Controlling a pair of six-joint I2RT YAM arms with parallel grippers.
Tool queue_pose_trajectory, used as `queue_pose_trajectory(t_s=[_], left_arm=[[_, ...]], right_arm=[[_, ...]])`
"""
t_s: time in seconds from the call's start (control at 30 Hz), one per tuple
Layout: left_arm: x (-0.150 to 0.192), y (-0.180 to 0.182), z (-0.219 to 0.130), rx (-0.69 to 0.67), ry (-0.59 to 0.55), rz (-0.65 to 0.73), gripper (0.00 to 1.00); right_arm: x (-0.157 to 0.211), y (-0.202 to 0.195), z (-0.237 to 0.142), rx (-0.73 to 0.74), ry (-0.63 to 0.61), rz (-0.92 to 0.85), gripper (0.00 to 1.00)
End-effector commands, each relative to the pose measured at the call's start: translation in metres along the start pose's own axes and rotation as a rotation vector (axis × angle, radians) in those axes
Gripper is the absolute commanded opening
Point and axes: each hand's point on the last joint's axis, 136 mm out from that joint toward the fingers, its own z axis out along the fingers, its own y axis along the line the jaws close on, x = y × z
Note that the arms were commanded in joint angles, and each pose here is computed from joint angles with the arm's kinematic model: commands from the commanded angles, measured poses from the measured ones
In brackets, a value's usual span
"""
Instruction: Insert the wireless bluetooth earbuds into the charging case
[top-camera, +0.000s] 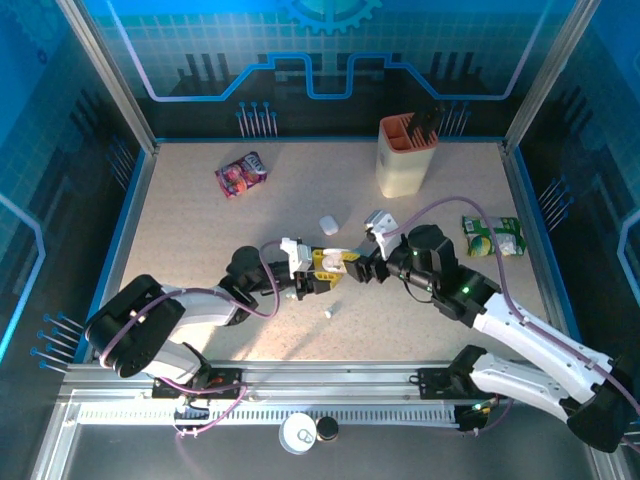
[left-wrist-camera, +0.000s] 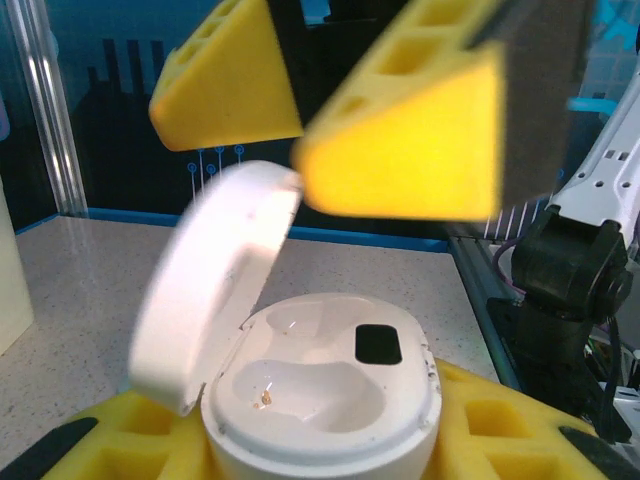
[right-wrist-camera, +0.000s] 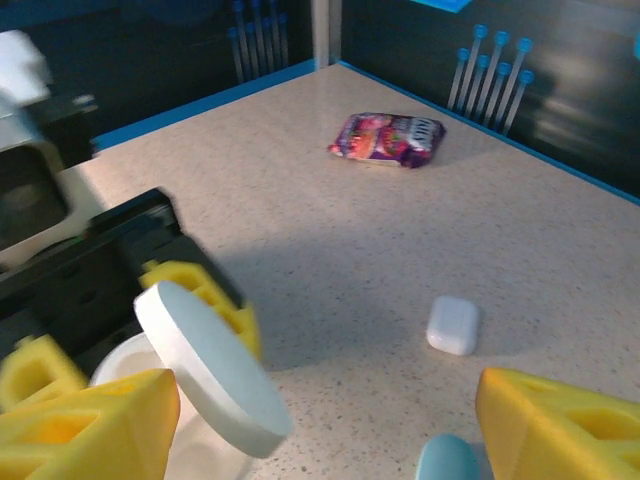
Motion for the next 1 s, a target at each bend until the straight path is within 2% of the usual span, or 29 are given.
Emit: queue_pose_trajectory(t_s=[0.0, 0.3, 0.53, 0.73, 0.97], left_arm=[[-0.012, -0.013, -0.004, 0.051, -0.039, 0.067, 0.27], [-0.009, -0.016, -0.008, 0.048, -0.036, 0.065, 0.27], [-0.006, -0.01, -0.009, 0.015, -0.034, 0.06, 0.29], [-0.011, -0.013, -0.008, 0.038, -0.053, 0.048, 0.28], [-0.015, -0.015, -0.007, 0.05, -0.056, 0.042, 0.28]], right_arm=[[-0.003, -0.014, -0.001, 0.047, -0.021, 0.094, 0.77], [-0.007, -0.01, -0.007, -0.002, -0.036, 0.121, 0.77], [-0.016, -0.002, -0.022, -0.088, -0.124, 0.141, 0.78], [-0.006, 0.036, -0.026, -0.281, -0.12, -0.017, 0.78], [0.011, 0.051, -0.008, -0.278, -0.002, -0.154, 0.79]])
